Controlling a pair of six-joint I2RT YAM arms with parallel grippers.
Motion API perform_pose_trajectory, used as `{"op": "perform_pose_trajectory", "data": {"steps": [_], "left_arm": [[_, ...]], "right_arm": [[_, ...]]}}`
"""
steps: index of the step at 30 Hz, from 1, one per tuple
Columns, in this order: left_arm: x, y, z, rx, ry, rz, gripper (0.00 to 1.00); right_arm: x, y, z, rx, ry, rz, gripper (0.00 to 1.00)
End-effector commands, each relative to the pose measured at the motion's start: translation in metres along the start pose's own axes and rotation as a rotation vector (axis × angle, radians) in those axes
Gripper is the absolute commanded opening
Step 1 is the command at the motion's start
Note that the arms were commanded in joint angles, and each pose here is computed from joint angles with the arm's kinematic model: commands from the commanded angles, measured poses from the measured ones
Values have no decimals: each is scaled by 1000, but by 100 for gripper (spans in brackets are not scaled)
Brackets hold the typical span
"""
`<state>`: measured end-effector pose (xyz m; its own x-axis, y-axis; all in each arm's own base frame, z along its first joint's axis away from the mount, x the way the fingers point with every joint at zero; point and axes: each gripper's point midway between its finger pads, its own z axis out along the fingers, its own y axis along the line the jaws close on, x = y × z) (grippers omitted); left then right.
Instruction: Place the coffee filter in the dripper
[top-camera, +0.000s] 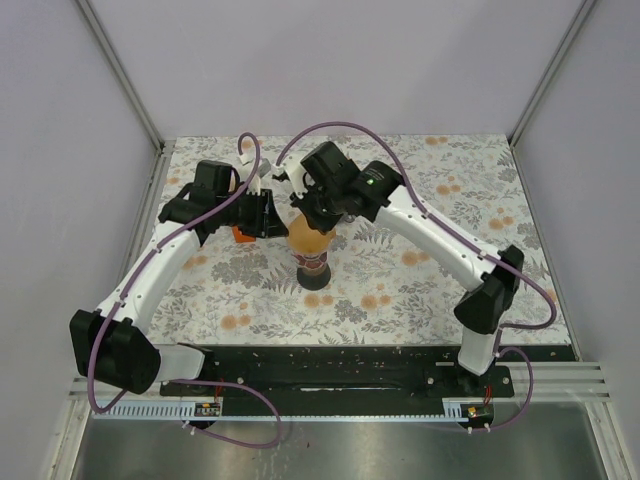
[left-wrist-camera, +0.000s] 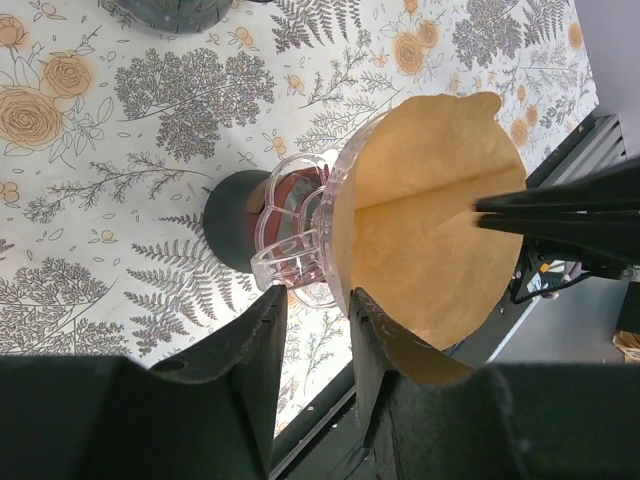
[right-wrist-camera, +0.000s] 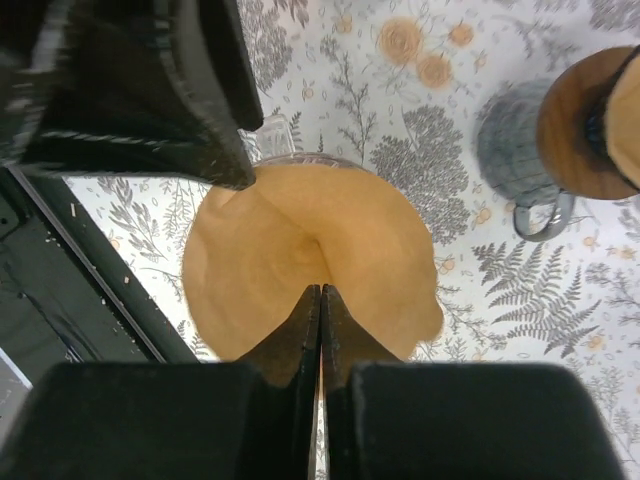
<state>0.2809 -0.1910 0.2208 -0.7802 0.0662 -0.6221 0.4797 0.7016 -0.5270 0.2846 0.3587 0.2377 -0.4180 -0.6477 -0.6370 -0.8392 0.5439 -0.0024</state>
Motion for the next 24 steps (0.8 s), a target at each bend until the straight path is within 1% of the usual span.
{"op": "perform_pose_trajectory", "data": {"steps": [1, 6, 9, 10, 14, 16, 20, 24], "left_arm": [[-5, 0, -1, -6, -22, 20, 36], [-10, -2, -5, -12, -33, 36, 37], [-14, -5, -9, -16, -43, 54, 40], [-16, -6, -10, -15, -47, 60, 43], [-24, -11, -16, -11, -70, 90, 58], [-29, -14, -20, -12, -87, 107, 63], [-38, -18, -26, -13, -112, 134, 72], [-48, -19, -37, -51, -145, 174, 77]], "right_arm": [[-39, 0, -53, 32, -185, -43, 0], [-34, -13, -65, 88, -191, -33, 0], [-30, -31, -79, 151, -205, -4, 0], [-29, -38, -83, 165, -215, 14, 0], [-25, -62, -100, 198, -262, 88, 0], [-21, -71, -106, 209, -277, 117, 0], [-12, -92, -108, 225, -297, 194, 0], [5, -127, -110, 309, -317, 307, 4]]}}
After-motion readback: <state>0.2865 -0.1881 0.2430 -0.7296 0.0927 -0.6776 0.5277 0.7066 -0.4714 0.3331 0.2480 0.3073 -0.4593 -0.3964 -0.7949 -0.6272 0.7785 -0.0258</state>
